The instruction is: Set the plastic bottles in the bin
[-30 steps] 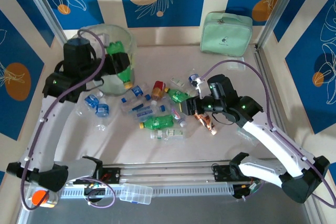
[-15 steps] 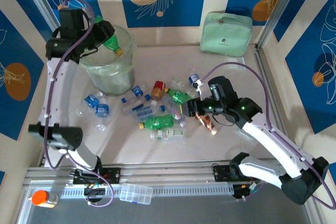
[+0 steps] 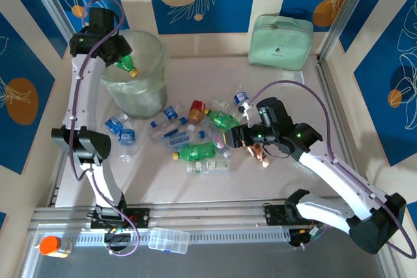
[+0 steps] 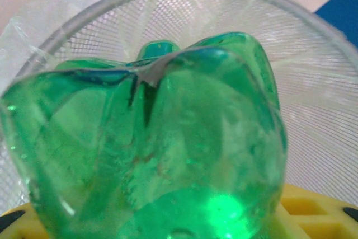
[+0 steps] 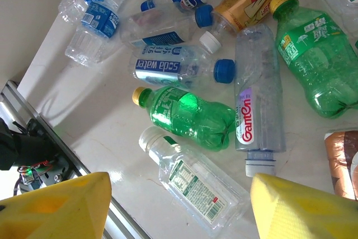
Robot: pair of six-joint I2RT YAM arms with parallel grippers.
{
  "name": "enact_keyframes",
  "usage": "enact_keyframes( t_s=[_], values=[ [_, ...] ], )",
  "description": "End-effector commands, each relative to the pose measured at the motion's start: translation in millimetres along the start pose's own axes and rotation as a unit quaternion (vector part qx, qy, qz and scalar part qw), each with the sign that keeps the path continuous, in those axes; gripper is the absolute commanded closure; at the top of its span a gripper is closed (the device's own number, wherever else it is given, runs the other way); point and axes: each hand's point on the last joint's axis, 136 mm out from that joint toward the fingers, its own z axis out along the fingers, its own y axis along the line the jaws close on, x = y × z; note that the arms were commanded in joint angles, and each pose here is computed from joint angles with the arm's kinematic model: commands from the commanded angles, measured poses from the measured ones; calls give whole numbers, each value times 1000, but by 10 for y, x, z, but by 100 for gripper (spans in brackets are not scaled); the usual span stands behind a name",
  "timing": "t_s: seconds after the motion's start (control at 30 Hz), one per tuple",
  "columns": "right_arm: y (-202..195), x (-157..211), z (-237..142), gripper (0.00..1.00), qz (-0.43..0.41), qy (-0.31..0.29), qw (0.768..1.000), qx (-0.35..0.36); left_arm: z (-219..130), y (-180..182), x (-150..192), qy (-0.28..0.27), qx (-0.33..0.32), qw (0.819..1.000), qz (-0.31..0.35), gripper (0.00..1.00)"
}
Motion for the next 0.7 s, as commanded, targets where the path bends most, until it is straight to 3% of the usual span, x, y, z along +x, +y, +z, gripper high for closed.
enact_keyframes(
  t_s=[0.0,0.47,0.67],
  values=[
    [19,20,28,33,5,4,1000,-11,206,185,34,11,-53,998,21,64],
    [-10,9,41,33,3,5,1000,-3,847,374,451,88,-127,986,61,56],
    [-8,-14,6,33,-1,1,1000,0,912,447,546,102,-146,982,66,39]
  ],
)
